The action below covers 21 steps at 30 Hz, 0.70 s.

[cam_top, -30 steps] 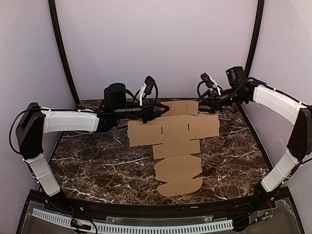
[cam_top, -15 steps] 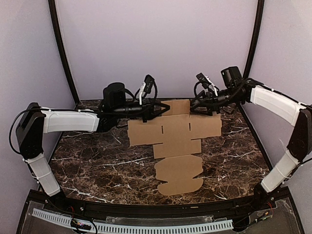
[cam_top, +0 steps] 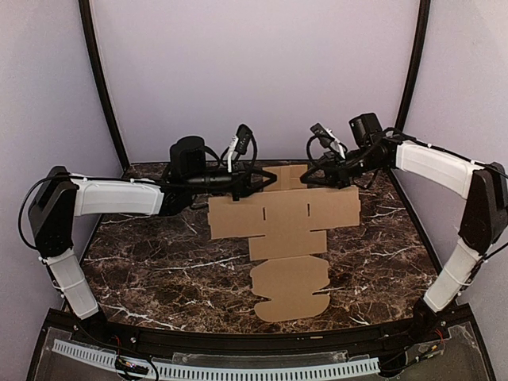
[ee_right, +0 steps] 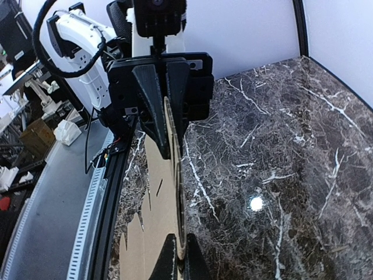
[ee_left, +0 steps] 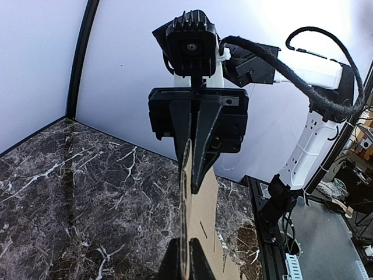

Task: Fold the paper box

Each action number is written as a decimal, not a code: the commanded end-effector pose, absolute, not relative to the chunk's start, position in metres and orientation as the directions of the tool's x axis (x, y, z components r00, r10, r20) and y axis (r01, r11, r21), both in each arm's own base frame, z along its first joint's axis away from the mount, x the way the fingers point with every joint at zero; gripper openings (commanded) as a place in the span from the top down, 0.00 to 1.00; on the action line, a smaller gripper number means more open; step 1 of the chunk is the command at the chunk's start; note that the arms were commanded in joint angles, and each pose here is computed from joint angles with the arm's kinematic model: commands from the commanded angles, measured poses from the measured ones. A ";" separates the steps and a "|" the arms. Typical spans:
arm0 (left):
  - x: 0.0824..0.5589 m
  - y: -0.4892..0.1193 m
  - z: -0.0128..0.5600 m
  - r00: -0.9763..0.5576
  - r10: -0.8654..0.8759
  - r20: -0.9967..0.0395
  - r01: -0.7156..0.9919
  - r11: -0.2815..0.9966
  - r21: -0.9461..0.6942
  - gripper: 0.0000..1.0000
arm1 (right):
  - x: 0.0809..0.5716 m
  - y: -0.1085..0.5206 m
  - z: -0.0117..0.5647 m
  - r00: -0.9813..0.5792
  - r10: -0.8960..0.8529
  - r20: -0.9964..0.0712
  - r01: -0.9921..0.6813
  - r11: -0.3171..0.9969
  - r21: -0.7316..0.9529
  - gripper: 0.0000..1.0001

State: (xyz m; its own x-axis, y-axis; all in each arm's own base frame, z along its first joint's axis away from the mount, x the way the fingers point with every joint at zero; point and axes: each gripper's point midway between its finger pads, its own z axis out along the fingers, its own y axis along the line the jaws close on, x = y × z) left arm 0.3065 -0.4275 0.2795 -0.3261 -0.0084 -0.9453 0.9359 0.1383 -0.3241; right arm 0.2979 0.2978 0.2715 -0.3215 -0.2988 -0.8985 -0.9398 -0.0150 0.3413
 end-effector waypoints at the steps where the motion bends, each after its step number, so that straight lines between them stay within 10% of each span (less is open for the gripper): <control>1: 0.298 -0.432 0.288 -0.312 -0.007 -0.950 0.947 0.084 -0.311 0.99 | 0.294 0.307 0.281 -0.316 -0.277 -0.908 -0.934 -0.076 0.348 1.00; 12: 0.308 -0.432 0.282 -0.316 -0.006 -0.949 0.940 0.134 -0.314 0.99 | 0.340 0.294 0.273 -0.372 -0.303 -0.877 -0.915 0.277 0.292 1.00; 15: 0.310 -0.430 0.284 -0.307 -0.012 -0.952 0.940 0.153 -0.306 0.99 | 0.329 0.286 0.291 -0.340 -0.304 -0.890 -0.925 0.280 0.258 0.69; 21: 0.308 -0.425 0.287 -0.294 -0.013 -0.956 0.944 0.154 -0.292 0.99 | 0.324 0.241 0.304 -0.305 -0.292 -0.907 -0.918 0.344 0.198 0.48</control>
State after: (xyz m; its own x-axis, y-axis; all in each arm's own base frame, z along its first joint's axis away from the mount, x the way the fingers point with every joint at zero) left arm 0.3153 -0.4284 0.2681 -0.3367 0.0016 -0.9416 0.9273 0.1744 -0.3313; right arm 0.3218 0.2751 0.2939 -0.3346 -0.3062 -0.8912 -0.9297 0.2619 0.2591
